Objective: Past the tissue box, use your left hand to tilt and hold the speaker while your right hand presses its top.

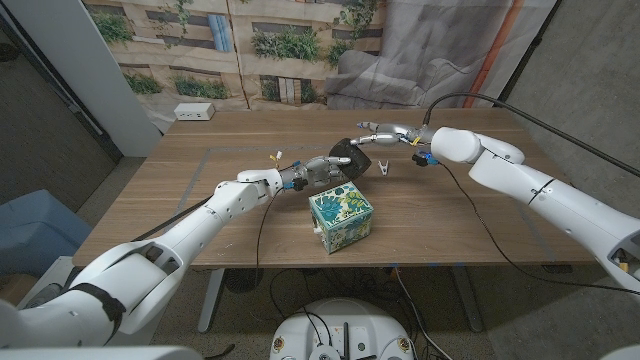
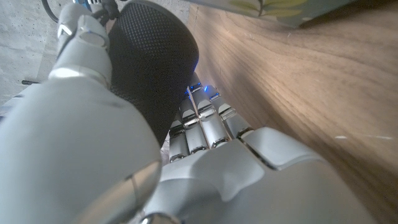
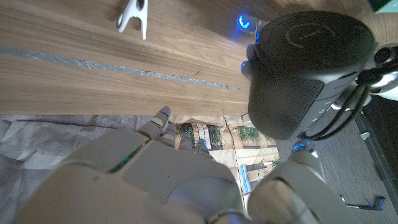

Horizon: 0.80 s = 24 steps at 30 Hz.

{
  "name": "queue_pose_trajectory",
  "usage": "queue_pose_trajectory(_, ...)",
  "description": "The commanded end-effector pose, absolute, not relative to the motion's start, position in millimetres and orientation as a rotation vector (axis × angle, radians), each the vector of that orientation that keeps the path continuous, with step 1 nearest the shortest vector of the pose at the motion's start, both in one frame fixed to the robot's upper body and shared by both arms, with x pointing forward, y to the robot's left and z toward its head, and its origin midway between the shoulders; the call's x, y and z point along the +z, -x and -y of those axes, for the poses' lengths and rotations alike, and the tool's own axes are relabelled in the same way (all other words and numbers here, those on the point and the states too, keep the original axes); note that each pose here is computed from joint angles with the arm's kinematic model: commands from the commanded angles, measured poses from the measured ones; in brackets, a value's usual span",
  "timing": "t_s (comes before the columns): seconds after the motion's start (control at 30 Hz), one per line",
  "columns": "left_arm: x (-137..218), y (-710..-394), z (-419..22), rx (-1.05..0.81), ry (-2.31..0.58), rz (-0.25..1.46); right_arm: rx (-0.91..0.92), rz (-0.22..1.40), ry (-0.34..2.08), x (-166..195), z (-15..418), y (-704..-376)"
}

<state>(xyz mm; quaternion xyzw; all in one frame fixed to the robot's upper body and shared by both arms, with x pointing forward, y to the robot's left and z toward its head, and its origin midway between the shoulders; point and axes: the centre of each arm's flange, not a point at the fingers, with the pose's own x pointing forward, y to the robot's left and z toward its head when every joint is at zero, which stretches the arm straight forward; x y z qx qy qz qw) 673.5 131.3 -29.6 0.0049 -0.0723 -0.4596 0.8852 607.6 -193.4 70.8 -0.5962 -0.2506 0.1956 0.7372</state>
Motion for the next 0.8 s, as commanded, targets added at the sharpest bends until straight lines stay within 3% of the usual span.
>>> queue_pose_trajectory(0.03,-25.3,-674.7,-134.7,-0.955,-0.031,0.159,0.417,0.588,1.296,85.9,199.5,-593.8)
queue_pose_trajectory(0.8,2.5,-669.8,-164.5,-0.861,-0.145,0.233,0.357,0.644,1.141,88.5,219.0,-589.3)
